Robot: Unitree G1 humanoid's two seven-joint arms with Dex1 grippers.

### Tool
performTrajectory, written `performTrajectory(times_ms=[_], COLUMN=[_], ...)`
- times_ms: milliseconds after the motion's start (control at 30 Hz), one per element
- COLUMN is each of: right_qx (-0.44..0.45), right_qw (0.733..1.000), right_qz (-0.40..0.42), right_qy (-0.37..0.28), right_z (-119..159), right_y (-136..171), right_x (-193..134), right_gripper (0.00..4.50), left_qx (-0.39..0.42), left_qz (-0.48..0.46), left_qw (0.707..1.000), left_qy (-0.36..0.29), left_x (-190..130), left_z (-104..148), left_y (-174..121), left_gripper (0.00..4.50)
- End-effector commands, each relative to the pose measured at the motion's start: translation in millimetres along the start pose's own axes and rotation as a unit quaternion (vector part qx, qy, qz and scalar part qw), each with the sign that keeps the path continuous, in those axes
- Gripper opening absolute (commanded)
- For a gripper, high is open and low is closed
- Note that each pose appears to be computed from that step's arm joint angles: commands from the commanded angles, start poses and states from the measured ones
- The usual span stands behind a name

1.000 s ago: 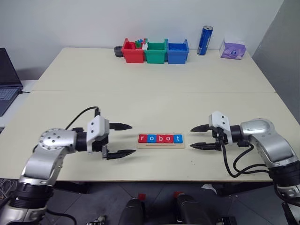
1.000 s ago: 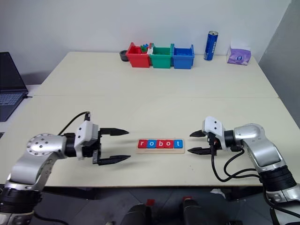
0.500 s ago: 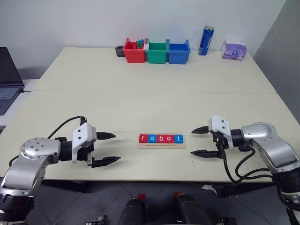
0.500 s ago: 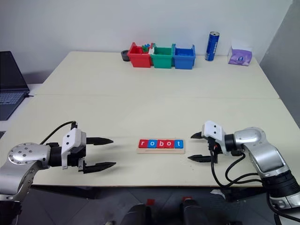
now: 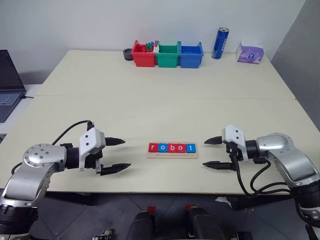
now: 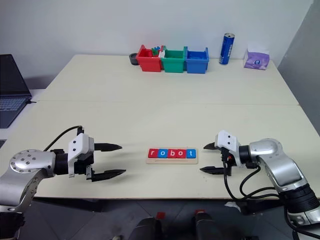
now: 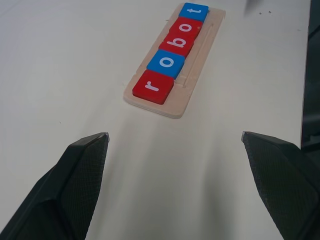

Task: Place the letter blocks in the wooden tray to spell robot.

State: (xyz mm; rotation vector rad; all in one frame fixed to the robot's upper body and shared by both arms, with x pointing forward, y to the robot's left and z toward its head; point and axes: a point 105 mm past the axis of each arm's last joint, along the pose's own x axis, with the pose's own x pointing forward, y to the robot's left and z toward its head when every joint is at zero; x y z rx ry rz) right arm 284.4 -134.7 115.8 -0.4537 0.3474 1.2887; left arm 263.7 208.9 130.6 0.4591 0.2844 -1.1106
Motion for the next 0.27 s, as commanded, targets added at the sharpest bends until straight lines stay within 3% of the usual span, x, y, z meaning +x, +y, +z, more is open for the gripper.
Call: performTrajectory(times_ms=[33,267], right_qx=[-0.033,-0.032], right_qw=[0.999,0.999], right_qz=[-0.004,-0.004], right_qy=[-0.025,-0.032], right_z=[16.6,19.4], right_y=[1.0,1.1], right_x=[-4.0,-1.5], right_gripper=[4.46,4.46], left_qx=[0.024,0.031], left_qz=[-0.004,-0.003], left_qw=[1.0,0.999], left_qy=[-0.011,-0.012], left_x=[1.7,3.8], left_z=[11.3,12.8], left_y=[-0.2,-0.3], left_gripper=[4.5,4.5])
